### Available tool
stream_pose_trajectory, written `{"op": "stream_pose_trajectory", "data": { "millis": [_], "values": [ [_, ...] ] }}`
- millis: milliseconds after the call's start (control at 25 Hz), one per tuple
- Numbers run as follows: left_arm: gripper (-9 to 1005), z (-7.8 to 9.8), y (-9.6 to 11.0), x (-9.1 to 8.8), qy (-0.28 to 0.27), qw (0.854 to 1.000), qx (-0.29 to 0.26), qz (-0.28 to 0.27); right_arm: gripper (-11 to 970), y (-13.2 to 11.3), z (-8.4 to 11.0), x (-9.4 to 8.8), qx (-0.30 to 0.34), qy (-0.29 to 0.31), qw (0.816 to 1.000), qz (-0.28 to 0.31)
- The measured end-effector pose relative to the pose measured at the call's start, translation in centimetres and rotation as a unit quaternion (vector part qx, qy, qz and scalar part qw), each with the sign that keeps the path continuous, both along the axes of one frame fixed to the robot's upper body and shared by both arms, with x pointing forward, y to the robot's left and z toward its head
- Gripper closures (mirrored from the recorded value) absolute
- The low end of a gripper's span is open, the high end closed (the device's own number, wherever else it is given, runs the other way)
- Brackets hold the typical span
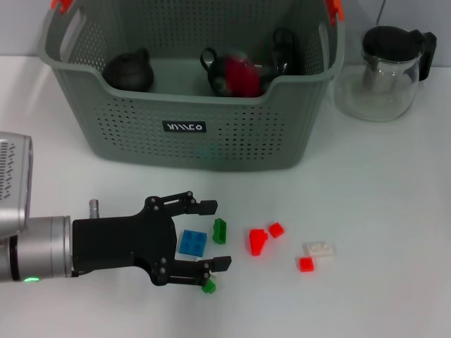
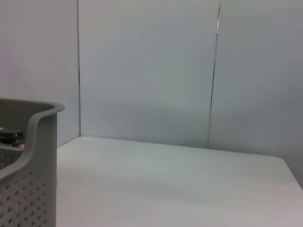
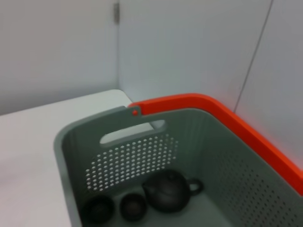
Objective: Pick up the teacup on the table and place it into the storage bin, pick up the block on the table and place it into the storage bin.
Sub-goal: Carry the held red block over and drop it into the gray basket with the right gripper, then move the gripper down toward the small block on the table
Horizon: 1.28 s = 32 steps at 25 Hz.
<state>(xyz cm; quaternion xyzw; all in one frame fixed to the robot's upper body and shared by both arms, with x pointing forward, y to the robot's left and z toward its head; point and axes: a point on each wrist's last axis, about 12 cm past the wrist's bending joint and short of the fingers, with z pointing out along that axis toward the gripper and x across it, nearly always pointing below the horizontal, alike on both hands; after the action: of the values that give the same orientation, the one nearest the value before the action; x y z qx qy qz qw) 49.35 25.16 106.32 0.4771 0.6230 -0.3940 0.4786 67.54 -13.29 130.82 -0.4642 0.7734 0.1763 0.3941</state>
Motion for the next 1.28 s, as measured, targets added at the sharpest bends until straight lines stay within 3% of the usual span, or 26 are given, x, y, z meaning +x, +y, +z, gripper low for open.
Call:
{"op": "stream_pose_trajectory", "data": {
  "millis": [280, 440, 600, 800, 1000, 1280],
  "values": [
    [134, 0.0, 0.0, 0.0, 0.001, 1.000, -0.002, 0.001, 484, -1.1, -0.2, -0.8, 0.013, -0.024, 1.000, 0.001],
    [134, 0.1, 0.0, 0.0, 0.002, 1.000, -0.004, 0.001, 393, -2.9, -1.4, -3.4, 0.036, -0.018, 0.997, 0.071],
    [134, 0.1, 0.1, 0.0, 0.001, 1.000, -0.006, 0.006, 225, -5.3, -4.2, -6.4, 0.017, 0.025, 0.988, 0.154],
    [135, 0.0, 0.1, -0.1, 0.003, 1.000, -0.007, 0.006, 40, -8.0, -8.4, -8.8, -0.046, 0.097, 0.978, 0.178],
    [135, 0.0, 0.1, 0.0, 0.003, 1.000, -0.007, 0.007, 44, -8.4, -12.3, -9.4, -0.133, 0.159, 0.967, 0.151],
    [134, -0.1, 0.0, 0.0, 0.005, 1.000, -0.006, 0.009, 47, -5.9, -15.7, -8.6, -0.206, 0.175, 0.950, 0.159]
  ]
}}
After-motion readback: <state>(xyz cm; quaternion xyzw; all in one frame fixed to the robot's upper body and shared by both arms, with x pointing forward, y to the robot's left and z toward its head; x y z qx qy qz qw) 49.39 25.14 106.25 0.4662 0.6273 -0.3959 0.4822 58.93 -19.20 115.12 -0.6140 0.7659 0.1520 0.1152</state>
